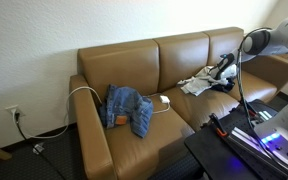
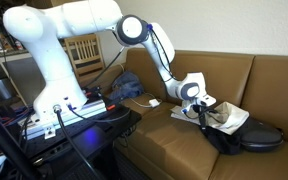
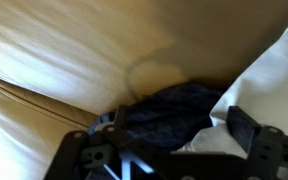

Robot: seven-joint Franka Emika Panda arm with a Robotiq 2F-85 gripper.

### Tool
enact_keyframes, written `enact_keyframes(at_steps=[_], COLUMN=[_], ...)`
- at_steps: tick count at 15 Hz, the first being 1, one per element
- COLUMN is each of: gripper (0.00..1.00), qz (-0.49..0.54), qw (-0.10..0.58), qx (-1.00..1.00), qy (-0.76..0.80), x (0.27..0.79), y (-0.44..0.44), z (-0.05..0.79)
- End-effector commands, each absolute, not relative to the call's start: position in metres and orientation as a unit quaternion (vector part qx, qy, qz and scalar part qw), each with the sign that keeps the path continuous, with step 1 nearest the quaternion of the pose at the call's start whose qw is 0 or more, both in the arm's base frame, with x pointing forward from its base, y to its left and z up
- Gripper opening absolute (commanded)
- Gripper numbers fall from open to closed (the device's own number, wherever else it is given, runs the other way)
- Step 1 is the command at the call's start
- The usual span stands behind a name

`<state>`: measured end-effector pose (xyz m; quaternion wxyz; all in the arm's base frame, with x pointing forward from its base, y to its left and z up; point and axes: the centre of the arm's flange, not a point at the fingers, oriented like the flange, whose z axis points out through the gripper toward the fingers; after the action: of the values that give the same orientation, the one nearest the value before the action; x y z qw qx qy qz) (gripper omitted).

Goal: Move the clothing to the left side of the sofa

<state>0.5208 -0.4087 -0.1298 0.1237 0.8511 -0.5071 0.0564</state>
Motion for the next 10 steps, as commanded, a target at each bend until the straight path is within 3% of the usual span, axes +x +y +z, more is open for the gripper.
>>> enact_keyframes(at_steps=[1,6,7,8,10], gripper=[1.00,1.00,0.75,0.74,0.60], qz=[0.072,0.121,0.129,0.133,0.148], qw=[0.166,0.202,0.213,0.220,0.241], qx=[0.809,0.767,0.760,0.755,0.743], qy=[-0.559,-0.597,-0.601,-0.603,-0.606], x=[0.550,0.571,0.575,0.578,0.580], y=[-0.417,-0.389,-0.383,-0.380,-0.374], z=[-0.169,-0.159,-0.164,-0.164,-0.168])
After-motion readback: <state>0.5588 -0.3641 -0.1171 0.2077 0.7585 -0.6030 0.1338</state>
